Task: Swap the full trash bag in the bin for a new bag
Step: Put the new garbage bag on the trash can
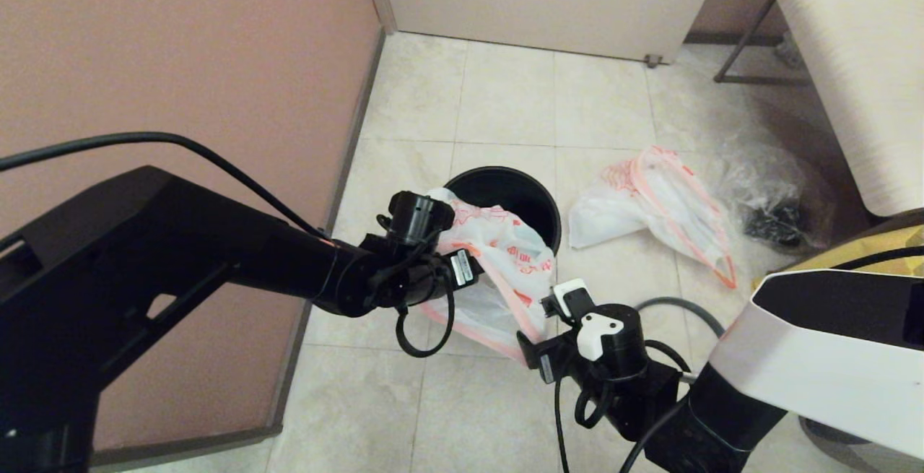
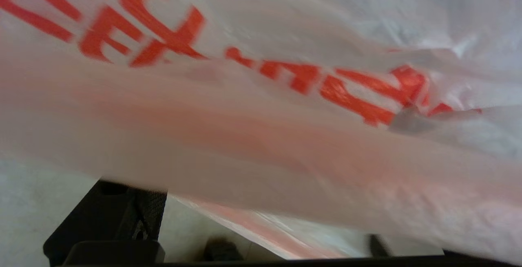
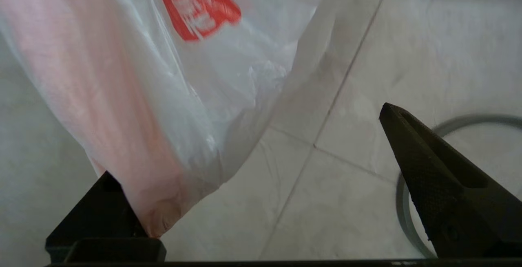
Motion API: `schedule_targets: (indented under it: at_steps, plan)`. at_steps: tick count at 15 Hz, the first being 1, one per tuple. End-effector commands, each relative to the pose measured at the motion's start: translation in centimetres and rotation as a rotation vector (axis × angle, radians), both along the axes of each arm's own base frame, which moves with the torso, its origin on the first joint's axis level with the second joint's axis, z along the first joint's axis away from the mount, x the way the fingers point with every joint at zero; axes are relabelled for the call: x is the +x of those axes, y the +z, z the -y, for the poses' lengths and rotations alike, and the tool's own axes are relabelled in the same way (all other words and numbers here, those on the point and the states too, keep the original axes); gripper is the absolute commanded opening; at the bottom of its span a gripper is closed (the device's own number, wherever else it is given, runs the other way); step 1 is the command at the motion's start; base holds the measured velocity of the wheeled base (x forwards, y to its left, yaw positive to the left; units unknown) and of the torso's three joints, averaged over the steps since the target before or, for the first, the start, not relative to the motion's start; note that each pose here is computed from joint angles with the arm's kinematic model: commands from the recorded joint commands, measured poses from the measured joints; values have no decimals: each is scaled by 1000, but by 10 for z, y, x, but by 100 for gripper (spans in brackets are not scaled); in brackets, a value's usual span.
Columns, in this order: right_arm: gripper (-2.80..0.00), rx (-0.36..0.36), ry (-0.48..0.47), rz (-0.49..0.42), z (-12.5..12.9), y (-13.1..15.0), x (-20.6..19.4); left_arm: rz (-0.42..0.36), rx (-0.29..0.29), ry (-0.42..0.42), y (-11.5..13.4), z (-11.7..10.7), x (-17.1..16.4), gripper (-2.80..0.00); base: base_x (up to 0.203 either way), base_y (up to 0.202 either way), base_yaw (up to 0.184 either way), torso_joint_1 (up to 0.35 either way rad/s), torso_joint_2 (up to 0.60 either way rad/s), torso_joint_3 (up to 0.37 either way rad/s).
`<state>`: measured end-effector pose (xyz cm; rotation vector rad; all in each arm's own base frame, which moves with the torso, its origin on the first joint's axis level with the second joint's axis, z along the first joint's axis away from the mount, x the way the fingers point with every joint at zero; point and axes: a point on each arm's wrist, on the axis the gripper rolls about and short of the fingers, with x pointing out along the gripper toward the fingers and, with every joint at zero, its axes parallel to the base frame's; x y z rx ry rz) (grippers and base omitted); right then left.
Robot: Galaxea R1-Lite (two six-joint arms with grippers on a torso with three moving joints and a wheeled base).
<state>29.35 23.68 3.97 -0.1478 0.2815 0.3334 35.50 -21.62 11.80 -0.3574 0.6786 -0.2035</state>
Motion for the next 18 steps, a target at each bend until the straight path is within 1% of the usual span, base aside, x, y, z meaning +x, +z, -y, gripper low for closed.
schedule_targets:
  at_steps: [1,3,4,5,7,9,13,15,18]
  plan:
    - [0,31,8,34,2,7,-3,-3,-2,9,0,-4,-3,0,0,0,0,0,0,0]
    - [0,67,47,64,0,-1,4,38,-24,20,-1,-6,6,0,0,0,0,0,0,0]
    - [0,76,52,79,-3,-3,10,66,-36,23,0,-4,13,0,0,0,0,0,0,0]
    - [0,73,49,88,-6,-7,17,73,-40,23,0,-1,17,0,0,0,0,0,0,0]
    - [0,46,35,94,-3,-15,26,44,-27,13,-6,1,12,0,0,0,0,0,0,0]
    - [0,52,28,102,-1,-15,32,15,-12,11,-13,-1,6,0,0,0,0,0,0,0]
    - [0,66,18,119,0,-11,37,-33,-5,12,-12,-12,-23,0,0,0,0,0,0,0]
    - [0,71,19,127,0,-8,37,-30,-8,23,-18,-10,-11,0,0,0,0,0,0,0]
    - [0,74,18,130,-1,-7,38,19,-38,39,-13,-4,14,0,0,0,0,0,0,0]
